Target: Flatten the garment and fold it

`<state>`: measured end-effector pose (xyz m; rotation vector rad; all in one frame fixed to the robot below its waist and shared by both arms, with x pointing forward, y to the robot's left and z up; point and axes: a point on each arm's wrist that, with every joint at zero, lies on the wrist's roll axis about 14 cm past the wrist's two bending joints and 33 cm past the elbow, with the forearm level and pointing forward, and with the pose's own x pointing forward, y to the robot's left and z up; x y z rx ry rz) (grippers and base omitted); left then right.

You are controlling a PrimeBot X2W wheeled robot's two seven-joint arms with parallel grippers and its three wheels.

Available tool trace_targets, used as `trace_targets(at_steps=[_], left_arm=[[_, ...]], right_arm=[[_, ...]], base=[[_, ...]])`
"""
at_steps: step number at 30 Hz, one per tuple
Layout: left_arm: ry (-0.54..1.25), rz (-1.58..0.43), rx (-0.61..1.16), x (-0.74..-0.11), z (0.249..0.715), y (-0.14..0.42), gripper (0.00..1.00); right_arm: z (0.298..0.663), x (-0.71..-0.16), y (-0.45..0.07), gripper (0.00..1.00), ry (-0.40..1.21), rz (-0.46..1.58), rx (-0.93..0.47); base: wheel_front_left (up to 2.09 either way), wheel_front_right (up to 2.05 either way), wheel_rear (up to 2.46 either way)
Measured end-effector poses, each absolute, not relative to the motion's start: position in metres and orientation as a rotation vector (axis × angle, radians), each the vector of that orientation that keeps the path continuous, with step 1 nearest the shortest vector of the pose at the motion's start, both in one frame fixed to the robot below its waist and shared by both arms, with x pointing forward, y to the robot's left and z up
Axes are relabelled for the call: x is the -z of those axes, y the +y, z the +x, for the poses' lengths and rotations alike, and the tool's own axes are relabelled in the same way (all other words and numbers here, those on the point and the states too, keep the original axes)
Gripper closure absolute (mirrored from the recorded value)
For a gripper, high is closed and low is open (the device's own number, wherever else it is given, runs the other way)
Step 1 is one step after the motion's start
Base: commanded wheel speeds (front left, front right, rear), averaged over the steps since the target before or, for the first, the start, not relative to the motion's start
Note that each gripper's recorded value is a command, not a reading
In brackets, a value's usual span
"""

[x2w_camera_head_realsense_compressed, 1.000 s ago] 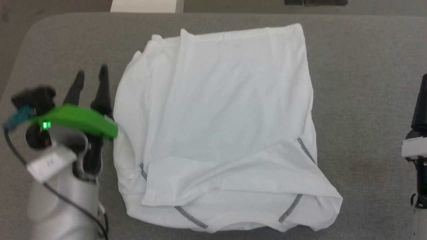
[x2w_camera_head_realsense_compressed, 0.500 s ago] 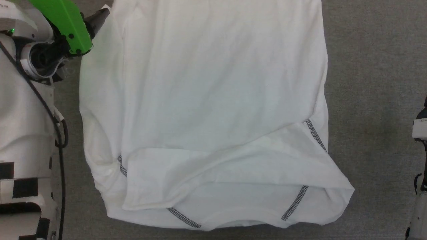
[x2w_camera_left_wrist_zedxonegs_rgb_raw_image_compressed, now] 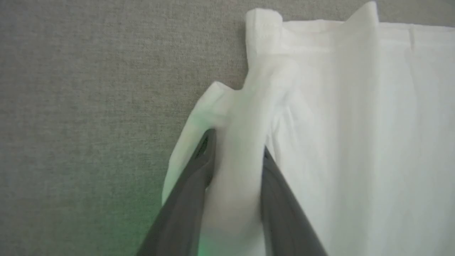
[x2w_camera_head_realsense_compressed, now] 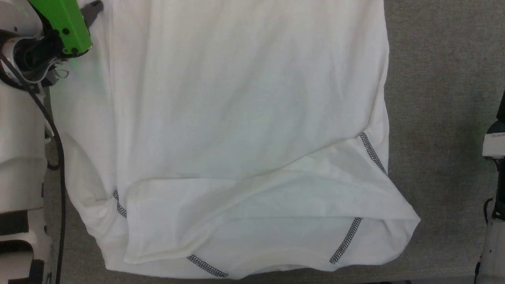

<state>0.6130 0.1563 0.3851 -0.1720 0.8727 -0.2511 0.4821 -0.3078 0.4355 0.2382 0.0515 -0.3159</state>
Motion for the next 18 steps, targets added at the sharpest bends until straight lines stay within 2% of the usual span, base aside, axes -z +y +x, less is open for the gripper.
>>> trace_targets(at_steps=[10, 15, 18], left_arm=[[0.712, -0.312, 0.16, -0.417, 0.613, 0.182, 1.0], [0.492, -0.344, 0.055, -0.471, 0.61, 0.218, 1.0], [0.39, -0.294, 0.028, -0.501, 0.6, 0.23, 1.0]], right_arm=[[0.483, -0.448, -0.301, 0.0, 0.034, 0.242, 0.298], [0.479, -0.466, -0.296, 0.0, 0.009, 0.248, 0.284], [0.473, -0.473, -0.294, 0.0, 0.004, 0.259, 0.279]], base=[[0.0, 0.0, 0.0], [0.0, 0.0, 0.0], [0.0, 0.0, 0.0]])
